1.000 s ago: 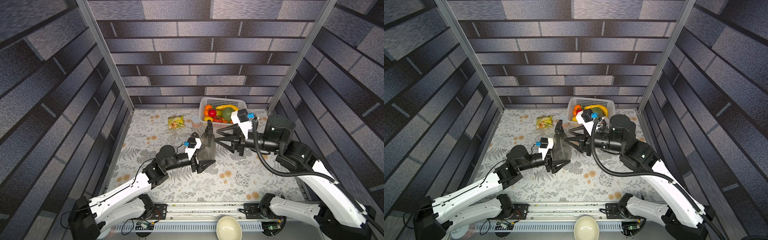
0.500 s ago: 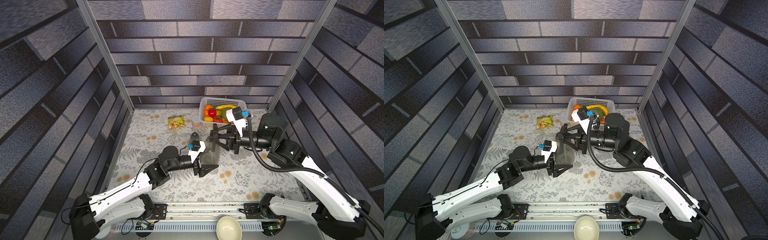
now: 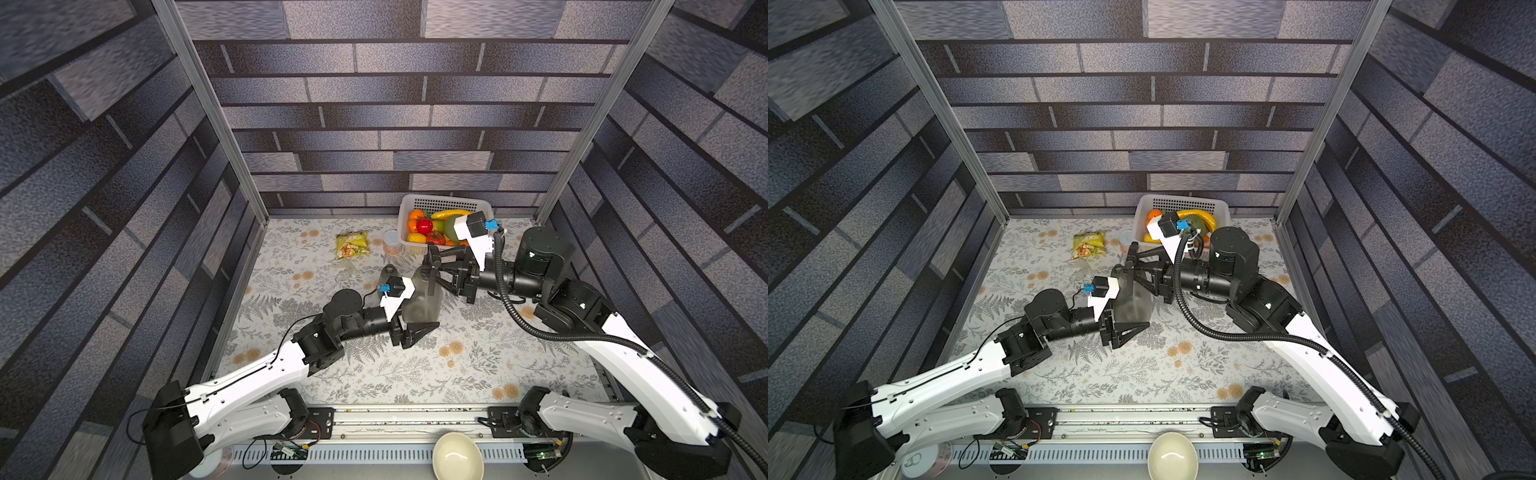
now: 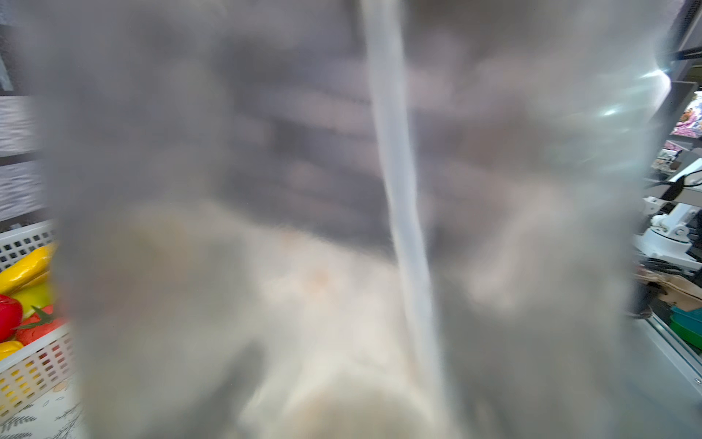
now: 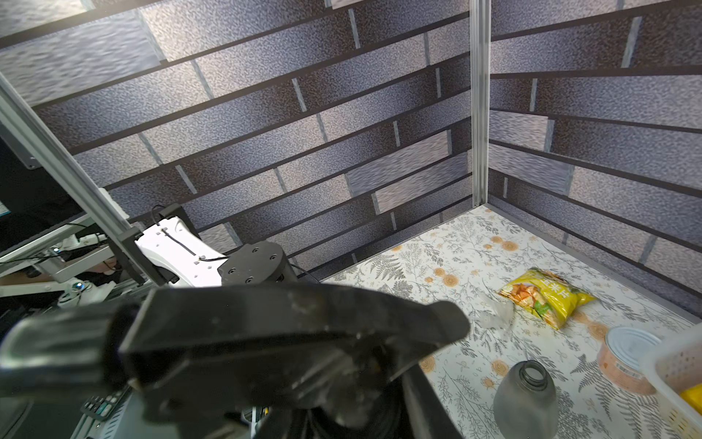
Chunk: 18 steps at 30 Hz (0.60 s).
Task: Attach spray nozzles to spray bottles
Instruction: Screw the spray nozzle on the spray bottle, then place the spray bottle at the center of the board.
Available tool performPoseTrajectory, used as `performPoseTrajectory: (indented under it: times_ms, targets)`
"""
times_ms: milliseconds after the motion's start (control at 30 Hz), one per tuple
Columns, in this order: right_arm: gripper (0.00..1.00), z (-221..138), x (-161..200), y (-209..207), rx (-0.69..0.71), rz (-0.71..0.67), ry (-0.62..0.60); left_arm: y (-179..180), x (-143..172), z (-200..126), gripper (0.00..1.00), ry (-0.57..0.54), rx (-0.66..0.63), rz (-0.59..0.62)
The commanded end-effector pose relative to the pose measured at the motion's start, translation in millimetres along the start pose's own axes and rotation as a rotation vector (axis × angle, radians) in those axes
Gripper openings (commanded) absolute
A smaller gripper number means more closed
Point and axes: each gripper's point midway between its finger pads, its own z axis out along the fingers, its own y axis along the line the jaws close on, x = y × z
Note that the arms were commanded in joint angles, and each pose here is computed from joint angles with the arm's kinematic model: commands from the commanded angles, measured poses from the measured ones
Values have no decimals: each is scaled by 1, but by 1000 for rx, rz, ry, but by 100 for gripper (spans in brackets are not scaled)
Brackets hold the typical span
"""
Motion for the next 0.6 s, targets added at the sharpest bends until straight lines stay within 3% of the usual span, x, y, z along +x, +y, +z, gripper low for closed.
performPoseTrajectory:
  times_ms: [0,300,433,567]
  targets:
    - [10,6,30,-34,194,52,68,17,-47,-2,59,-120,-123,107]
    - [6,23,37,-42,321,16,37,21,-54,5,60,-130,-184,171]
    - [5,17,30,-41,329,8,2,15,-48,3,68,-126,-151,173]
    - [5,8,19,-39,338,3,-42,13,-38,-5,83,-125,-137,165]
